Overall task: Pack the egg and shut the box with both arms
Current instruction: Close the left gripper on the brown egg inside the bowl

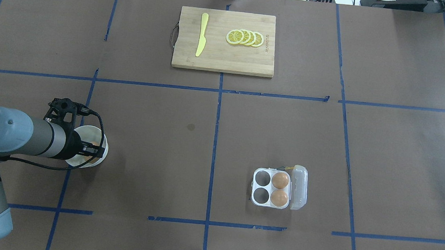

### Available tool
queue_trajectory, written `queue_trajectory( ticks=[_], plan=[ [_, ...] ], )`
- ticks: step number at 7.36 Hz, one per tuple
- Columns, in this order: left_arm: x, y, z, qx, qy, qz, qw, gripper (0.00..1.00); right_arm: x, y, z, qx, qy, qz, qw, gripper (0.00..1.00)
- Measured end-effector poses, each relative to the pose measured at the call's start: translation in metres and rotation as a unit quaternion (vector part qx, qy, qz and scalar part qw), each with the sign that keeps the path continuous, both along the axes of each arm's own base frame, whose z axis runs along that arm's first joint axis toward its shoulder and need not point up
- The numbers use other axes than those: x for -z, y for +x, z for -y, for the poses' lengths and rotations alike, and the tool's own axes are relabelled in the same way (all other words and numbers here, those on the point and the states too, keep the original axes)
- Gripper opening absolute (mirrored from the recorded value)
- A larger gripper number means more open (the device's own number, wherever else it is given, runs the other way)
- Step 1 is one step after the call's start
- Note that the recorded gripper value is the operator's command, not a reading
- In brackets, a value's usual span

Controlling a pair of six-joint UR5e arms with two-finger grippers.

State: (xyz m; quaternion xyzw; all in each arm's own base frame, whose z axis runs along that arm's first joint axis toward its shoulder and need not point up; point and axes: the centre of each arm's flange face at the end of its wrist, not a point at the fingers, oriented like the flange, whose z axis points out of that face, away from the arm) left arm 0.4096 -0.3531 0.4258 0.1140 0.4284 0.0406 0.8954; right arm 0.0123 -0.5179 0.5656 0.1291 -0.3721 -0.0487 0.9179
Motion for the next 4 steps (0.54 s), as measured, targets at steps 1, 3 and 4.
queue_trajectory(
  ticks=[1,3,4],
  plan=[
    [0.003,-0.003,0.002,-0.003,0.009,-0.001,1.0,0.0,0.0,0.0,0.0,0.0,0.0,0.0,1.0,1.0],
    [0.023,-0.024,0.019,-0.007,0.072,-0.002,0.9974,0.0,0.0,0.0,0.0,0.0,0.001,0.001,1.0,1.0],
    [0.039,-0.035,0.032,-0.009,0.138,0.004,0.9904,0.0,0.001,0.0,0.0,0.0,0.001,0.001,1.0,1.0]
  ],
)
